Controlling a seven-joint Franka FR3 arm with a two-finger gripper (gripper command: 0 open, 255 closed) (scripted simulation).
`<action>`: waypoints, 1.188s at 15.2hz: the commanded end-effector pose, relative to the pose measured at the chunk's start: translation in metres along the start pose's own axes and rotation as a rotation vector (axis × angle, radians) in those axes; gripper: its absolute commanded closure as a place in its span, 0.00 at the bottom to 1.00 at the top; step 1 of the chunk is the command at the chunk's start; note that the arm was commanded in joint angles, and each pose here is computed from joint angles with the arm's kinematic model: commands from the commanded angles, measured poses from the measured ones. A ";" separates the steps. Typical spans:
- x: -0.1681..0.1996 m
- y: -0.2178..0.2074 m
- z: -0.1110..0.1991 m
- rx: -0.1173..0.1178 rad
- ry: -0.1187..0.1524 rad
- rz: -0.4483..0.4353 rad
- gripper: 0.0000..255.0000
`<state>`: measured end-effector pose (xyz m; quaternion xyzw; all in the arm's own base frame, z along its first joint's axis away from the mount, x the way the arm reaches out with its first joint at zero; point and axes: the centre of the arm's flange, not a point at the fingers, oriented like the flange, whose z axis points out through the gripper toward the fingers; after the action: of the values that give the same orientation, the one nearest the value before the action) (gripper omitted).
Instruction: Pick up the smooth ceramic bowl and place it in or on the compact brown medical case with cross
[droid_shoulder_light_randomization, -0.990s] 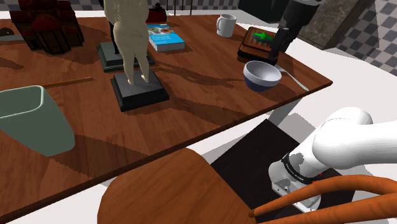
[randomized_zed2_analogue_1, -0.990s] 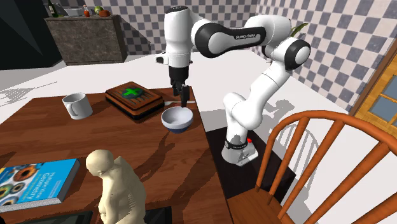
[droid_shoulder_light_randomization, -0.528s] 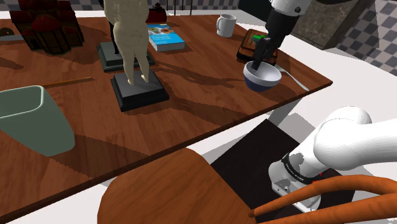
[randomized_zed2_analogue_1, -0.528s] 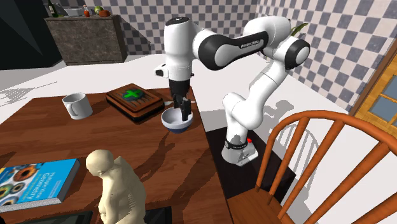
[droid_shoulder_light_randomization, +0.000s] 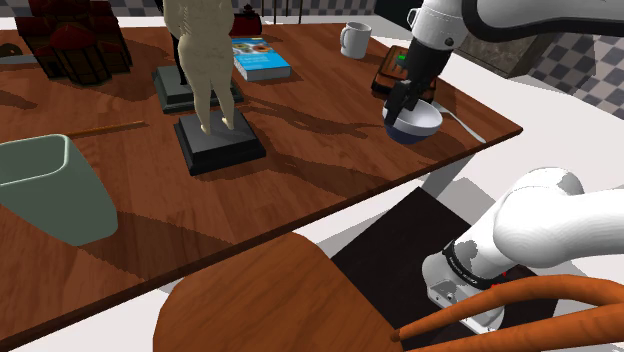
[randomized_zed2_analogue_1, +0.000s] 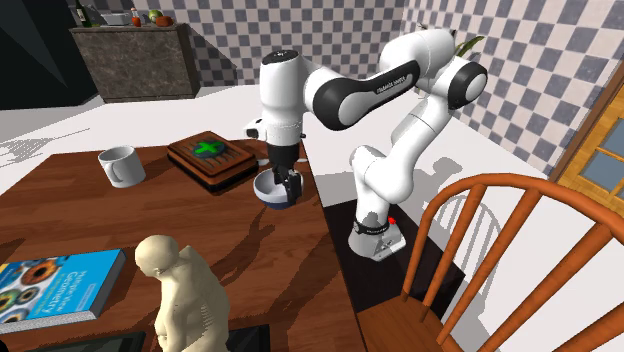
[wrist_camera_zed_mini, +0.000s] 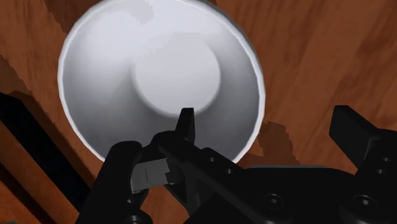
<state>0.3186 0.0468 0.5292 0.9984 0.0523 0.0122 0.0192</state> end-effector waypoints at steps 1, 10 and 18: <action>-0.001 0.001 0.005 0.000 0.001 0.000 0.00; 0.000 0.001 0.005 0.000 0.000 0.000 1.00; -0.001 0.001 0.005 0.000 0.001 0.000 1.00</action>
<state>0.3183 0.0459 0.5248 0.9984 0.0524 0.0127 0.0192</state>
